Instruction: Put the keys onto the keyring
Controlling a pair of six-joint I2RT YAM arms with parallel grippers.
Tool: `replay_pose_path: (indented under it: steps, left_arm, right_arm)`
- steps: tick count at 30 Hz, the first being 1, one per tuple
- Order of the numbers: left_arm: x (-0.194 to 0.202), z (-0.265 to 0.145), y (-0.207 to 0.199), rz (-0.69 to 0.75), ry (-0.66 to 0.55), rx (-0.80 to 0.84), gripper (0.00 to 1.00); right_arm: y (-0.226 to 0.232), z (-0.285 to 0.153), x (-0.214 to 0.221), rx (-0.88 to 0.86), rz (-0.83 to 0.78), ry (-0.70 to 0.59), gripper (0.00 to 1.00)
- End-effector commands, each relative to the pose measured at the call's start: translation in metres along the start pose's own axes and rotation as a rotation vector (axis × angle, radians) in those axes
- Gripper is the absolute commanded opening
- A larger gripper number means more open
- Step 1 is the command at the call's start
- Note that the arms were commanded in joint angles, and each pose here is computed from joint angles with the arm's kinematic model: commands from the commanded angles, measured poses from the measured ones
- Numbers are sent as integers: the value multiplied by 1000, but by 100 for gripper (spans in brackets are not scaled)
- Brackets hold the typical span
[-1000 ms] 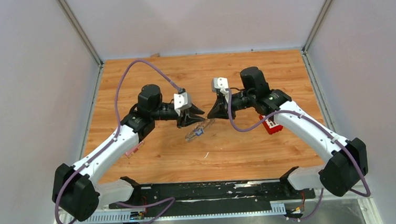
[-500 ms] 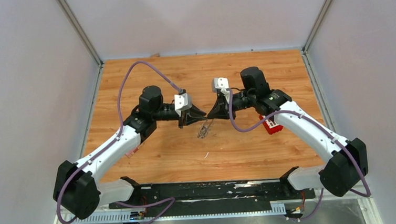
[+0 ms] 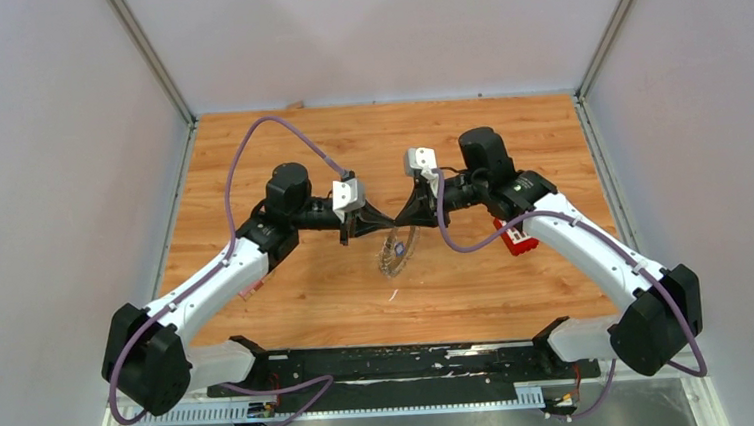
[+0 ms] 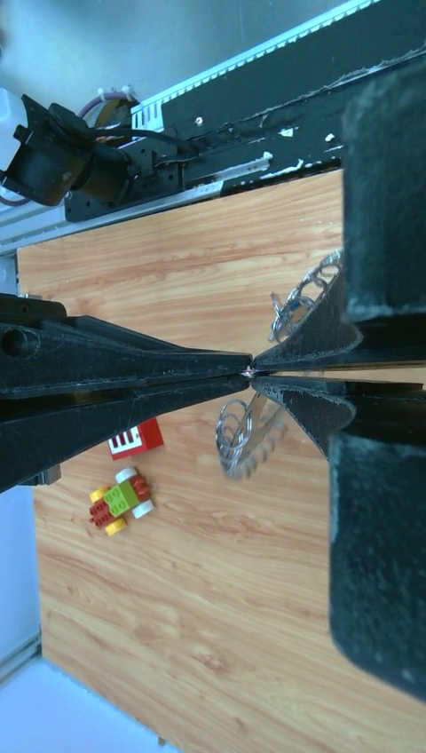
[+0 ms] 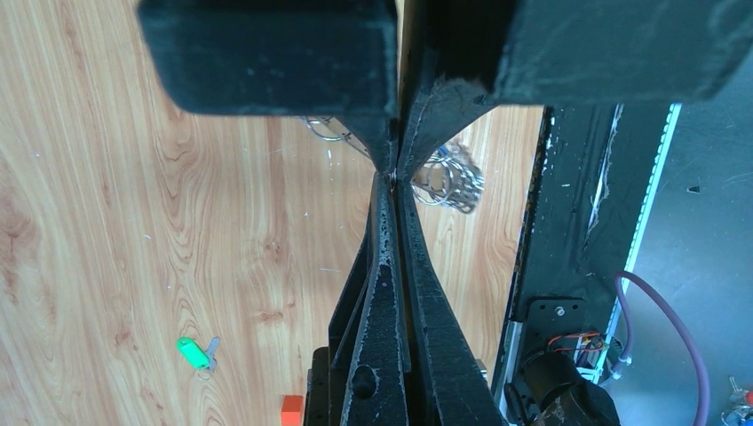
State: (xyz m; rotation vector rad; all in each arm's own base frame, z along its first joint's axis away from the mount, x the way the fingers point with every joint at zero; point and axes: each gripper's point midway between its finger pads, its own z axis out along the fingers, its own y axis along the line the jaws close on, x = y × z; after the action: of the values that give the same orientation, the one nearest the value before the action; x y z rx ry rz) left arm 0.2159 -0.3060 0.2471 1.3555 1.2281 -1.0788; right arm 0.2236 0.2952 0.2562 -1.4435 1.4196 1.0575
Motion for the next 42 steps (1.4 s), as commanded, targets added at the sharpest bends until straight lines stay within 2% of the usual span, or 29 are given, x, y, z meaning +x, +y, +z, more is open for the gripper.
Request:
replay_pose_path:
  steps: [1, 4, 16, 31, 37, 42]
  left_arm:
    - [4, 3, -3, -8, -2, 22, 7]
    - [6, 4, -2, -21, 2, 24, 0]
    - [3, 8, 1, -63, -16, 15, 0]
    - [-16, -4, 7, -32, -97, -77, 0]
    - [-20, -9, 11, -42, -121, -99, 0]
    - [-26, -12, 10, -44, -149, -110, 0]
  right_arm:
    - [7, -5, -28, -17, -101, -73, 0]
    - [5, -5, -27, -2, -104, -69, 0]
    - [-6, -4, -22, 48, -84, -51, 0]
    - [-17, 0, -2, 78, -57, 12, 20]
    - [-9, 0, 5, 32, -63, 31, 30]
    - [1, -1, 5, -16, -73, 24, 34]
